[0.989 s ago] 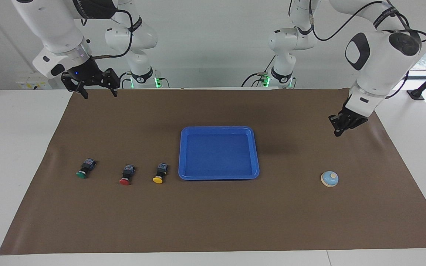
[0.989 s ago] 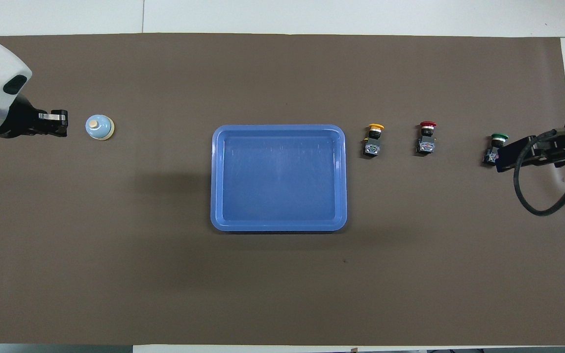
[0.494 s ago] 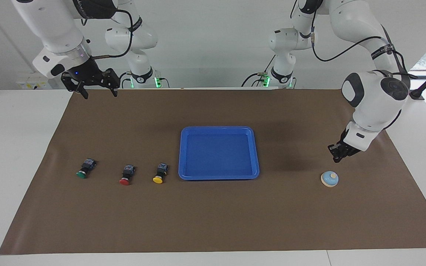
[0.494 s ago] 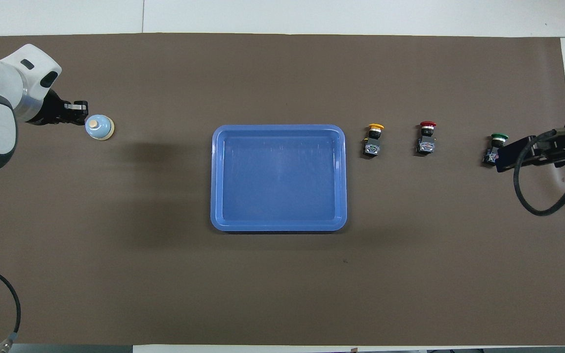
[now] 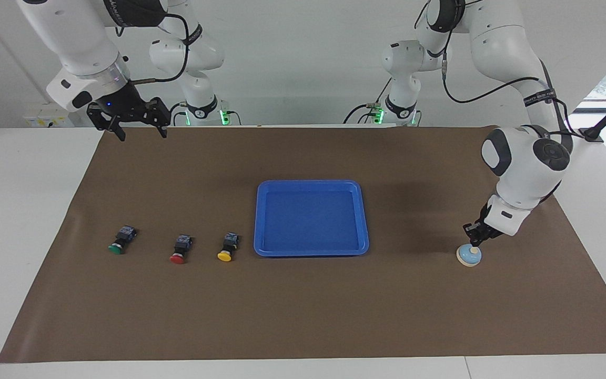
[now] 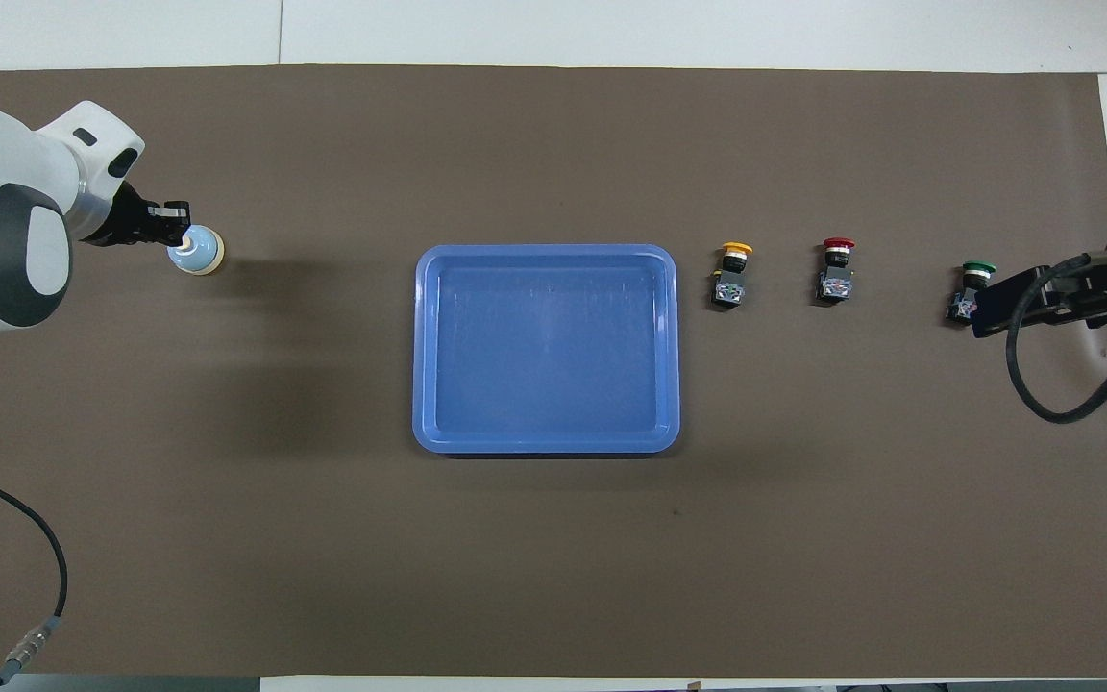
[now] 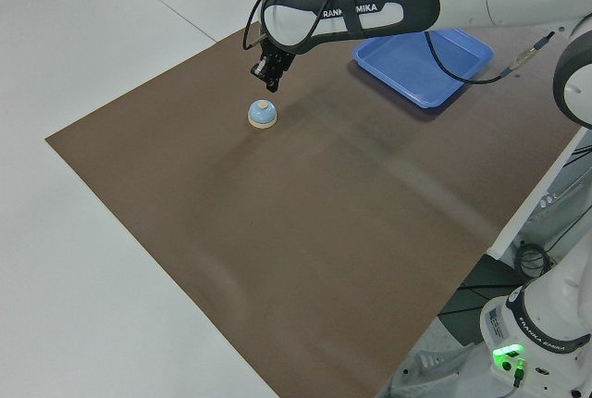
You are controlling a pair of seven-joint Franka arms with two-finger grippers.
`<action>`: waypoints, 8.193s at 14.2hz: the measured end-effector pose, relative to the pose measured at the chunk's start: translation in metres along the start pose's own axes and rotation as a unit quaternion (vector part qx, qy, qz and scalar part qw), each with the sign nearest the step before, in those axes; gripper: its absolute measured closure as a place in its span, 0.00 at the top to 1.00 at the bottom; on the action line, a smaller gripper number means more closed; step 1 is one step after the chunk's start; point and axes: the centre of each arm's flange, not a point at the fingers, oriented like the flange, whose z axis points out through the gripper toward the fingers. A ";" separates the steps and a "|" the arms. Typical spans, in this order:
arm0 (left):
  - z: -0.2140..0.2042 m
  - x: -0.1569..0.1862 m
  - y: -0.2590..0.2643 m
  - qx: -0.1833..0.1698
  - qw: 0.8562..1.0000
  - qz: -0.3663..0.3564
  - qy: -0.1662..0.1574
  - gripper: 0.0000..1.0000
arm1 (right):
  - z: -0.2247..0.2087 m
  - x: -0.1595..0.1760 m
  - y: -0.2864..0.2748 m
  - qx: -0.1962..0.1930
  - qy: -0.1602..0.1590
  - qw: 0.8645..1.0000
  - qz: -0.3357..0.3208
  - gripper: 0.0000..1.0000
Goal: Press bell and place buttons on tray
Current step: 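Press down on the bell top with the left gripper, then lift the left gripper off the bell and draw back, then reach the right gripper to the yellow button and grasp it, then carry the yellow button into the blue tray and release it, then move the right gripper to the red button and grasp it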
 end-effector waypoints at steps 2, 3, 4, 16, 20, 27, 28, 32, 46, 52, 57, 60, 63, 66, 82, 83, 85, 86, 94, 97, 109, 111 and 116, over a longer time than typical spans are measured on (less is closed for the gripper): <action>0.002 0.002 -0.008 0.000 1.000 -0.006 0.005 0.01 | 0.000 0.000 0.000 0.000 0.000 1.000 0.000 1.00; 0.004 0.002 -0.009 0.000 1.000 -0.006 0.008 0.01 | 0.000 0.000 0.000 0.000 0.000 1.000 0.000 1.00; 0.008 0.003 -0.009 0.000 1.000 -0.006 0.009 0.01 | 0.000 0.000 0.000 0.000 0.000 1.000 0.000 1.00; 0.034 -0.001 -0.009 -0.002 1.000 -0.006 0.022 0.01 | 0.000 0.000 0.000 0.000 0.000 1.000 0.000 1.00; -0.017 -0.012 -0.007 0.002 1.000 -0.005 0.004 0.01 | 0.000 0.000 0.000 0.000 0.000 1.000 0.000 1.00; -0.172 -0.066 -0.001 0.012 1.000 0.001 0.004 0.06 | 0.001 0.001 -0.004 0.000 0.001 1.000 -0.004 1.00; -0.187 -0.074 0.000 0.013 1.000 0.001 0.006 0.18 | 0.002 0.002 -0.005 -0.001 0.007 1.000 -0.005 1.00; -0.221 -0.097 0.007 0.016 1.000 0.007 0.003 0.64 | 0.041 0.014 -0.018 -0.001 0.032 0.999 -0.001 1.00; -0.237 -0.112 0.032 0.001 0.999 0.024 -0.024 0.98 | 0.264 0.125 -0.122 -0.005 0.091 0.991 0.095 1.00; -0.221 -0.106 0.035 -0.004 0.999 0.024 -0.047 0.97 | 0.301 0.133 -0.130 -0.004 0.091 0.991 0.093 1.00; -0.217 -0.108 0.037 -0.003 0.998 0.026 -0.056 1.00 | 0.323 0.127 -0.128 -0.001 0.102 0.991 0.091 0.95; -0.217 -0.108 0.037 -0.003 0.998 0.026 -0.057 1.00 | 0.330 0.124 -0.128 0.000 0.104 0.990 0.091 0.74; -0.216 -0.108 0.037 -0.003 0.998 0.026 -0.057 1.00 | 0.327 0.124 -0.128 0.000 0.103 0.990 0.098 0.41; -0.216 -0.108 0.037 -0.003 0.998 0.026 -0.057 1.00 | 0.311 0.126 -0.128 -0.005 0.089 0.991 0.101 0.41; -0.219 -0.107 0.028 -0.003 0.998 0.018 -0.054 1.00 | 0.325 0.055 -0.292 -0.017 0.054 0.998 0.001 0.41; -0.219 -0.107 0.028 -0.003 0.998 0.018 -0.054 1.00 | 0.326 0.055 -0.291 -0.017 0.053 0.998 0.011 0.41; -0.219 -0.107 0.028 -0.003 0.998 0.018 -0.054 1.00 | 0.322 0.054 -0.294 -0.014 0.057 0.998 0.036 0.60; -0.219 -0.107 0.028 -0.003 0.998 0.018 -0.054 1.00 | 0.317 0.053 -0.296 -0.012 0.059 0.997 0.044 0.72; -0.219 -0.107 0.028 -0.003 0.998 0.018 -0.054 1.00 | 0.192 0.085 -0.158 -0.009 0.084 0.992 0.092 1.00; -0.219 -0.107 0.028 -0.003 0.998 0.018 -0.054 1.00 | 0.196 0.104 -0.067 -0.015 0.088 0.993 0.071 1.00; -0.219 -0.107 0.028 -0.003 0.998 0.018 -0.054 1.00 | 0.309 0.134 -0.014 -0.020 0.096 0.993 0.072 0.96; -0.219 -0.107 0.028 -0.003 0.998 0.018 -0.054 1.00 | 0.312 0.133 -0.014 -0.021 0.093 0.993 0.072 0.79; -0.219 -0.107 0.028 -0.003 0.998 0.018 -0.054 1.00 | 0.316 0.129 -0.014 -0.021 0.087 0.993 0.072 0.42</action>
